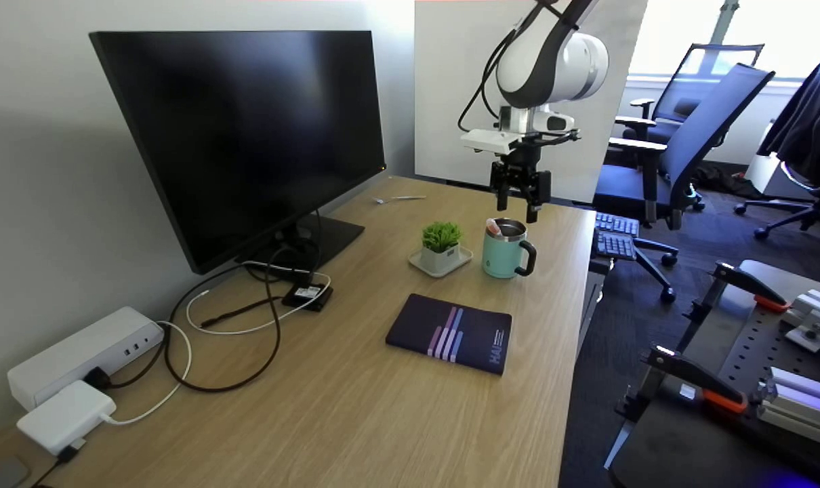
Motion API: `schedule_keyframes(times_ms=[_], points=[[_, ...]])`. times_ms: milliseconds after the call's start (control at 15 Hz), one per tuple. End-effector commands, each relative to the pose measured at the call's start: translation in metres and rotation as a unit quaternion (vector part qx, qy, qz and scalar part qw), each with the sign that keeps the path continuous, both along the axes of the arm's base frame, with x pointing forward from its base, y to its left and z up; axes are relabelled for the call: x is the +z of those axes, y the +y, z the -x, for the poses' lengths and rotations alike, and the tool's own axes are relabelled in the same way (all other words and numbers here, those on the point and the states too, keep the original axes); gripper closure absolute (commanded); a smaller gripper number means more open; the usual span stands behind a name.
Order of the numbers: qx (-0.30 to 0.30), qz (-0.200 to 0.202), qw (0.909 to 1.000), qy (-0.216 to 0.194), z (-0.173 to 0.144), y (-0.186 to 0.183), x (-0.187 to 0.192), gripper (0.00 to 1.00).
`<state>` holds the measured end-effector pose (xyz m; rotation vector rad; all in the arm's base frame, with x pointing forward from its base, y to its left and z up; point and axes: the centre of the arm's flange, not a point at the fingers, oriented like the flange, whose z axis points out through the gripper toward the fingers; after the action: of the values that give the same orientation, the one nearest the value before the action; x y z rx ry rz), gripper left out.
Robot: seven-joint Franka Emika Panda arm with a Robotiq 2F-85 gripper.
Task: Put the orange marker in the mug on the table
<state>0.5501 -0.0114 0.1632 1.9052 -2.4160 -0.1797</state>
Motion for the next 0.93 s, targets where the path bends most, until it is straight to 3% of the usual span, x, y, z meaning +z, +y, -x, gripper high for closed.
schedule_keyframes(times_ms=[0,867], points=[[-0.033,0.006,0.9987,-0.039,0.008,0.002,0.005,0.00],[-0.024,0.007,0.9991,-0.034,0.002,0.003,0.008,0.00]])
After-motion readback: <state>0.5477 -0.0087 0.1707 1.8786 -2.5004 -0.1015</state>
